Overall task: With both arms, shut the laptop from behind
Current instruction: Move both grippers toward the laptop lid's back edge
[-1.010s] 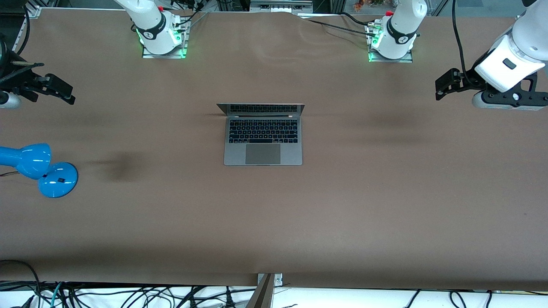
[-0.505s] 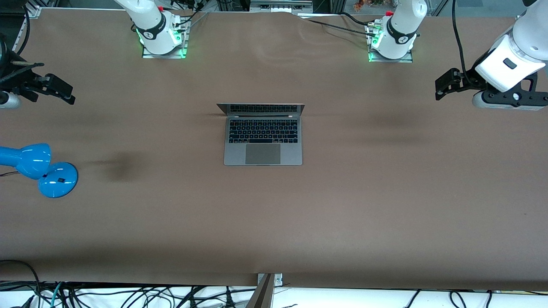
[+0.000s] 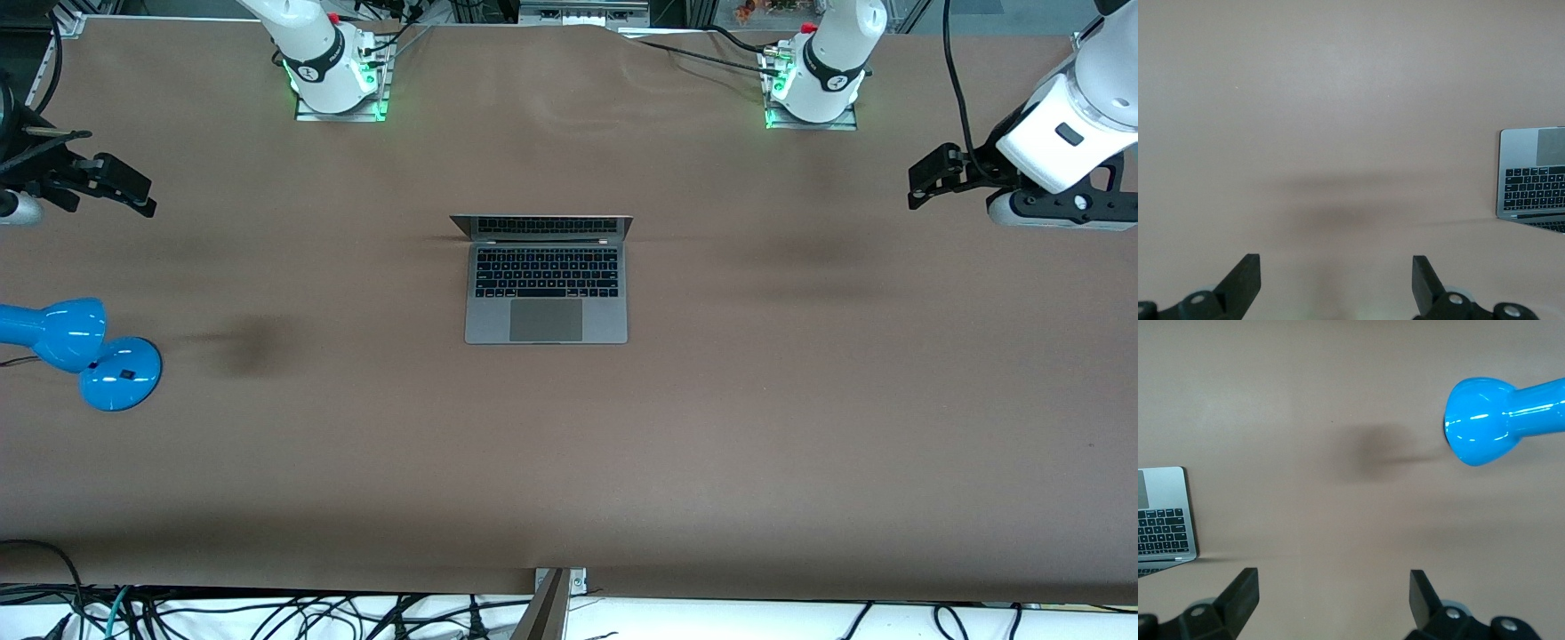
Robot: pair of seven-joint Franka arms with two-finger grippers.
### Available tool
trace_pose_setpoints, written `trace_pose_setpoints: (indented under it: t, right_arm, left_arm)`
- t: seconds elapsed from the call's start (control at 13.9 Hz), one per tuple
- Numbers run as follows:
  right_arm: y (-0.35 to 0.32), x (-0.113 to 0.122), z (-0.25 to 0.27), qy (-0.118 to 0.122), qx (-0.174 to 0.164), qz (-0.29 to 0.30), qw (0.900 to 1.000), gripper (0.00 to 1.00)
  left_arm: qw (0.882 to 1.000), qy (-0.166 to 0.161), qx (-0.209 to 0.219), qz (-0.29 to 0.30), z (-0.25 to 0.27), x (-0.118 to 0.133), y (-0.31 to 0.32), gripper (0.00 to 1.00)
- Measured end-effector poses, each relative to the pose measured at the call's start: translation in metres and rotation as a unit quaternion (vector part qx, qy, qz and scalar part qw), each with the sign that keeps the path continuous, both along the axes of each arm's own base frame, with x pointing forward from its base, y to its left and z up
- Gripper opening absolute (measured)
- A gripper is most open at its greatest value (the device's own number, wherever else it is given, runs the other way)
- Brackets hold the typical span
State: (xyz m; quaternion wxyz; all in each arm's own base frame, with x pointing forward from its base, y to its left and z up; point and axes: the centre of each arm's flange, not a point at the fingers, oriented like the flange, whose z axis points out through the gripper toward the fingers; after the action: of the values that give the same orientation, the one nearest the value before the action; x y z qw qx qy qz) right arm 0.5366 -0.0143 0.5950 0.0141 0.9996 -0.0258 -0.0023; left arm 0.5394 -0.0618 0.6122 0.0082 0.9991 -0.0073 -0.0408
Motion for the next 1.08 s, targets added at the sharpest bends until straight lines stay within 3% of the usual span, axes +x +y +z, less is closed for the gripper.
trace_pose_setpoints:
  t: [0.72,0.87,1.08]
  right_arm:
    - [0.007,0.0,-0.006,0.01,0.0,0.008,1.0,1.0]
    - [0.027,0.001,-0.022,0.04,0.0,0.028,0.999,1.0]
    - [0.08,0.001,-0.065,0.116,-0.007,0.073,0.991,1.0]
  left_arm:
    - [1.0,0.008,-0.018,0.002,-0.007,0.003,-0.001,1.0]
    - [1.0,0.009,-0.018,-0.001,-0.008,0.003,-0.006,1.0]
    - [1.0,0.013,-0.018,-0.005,-0.011,0.002,-0.021,1.0]
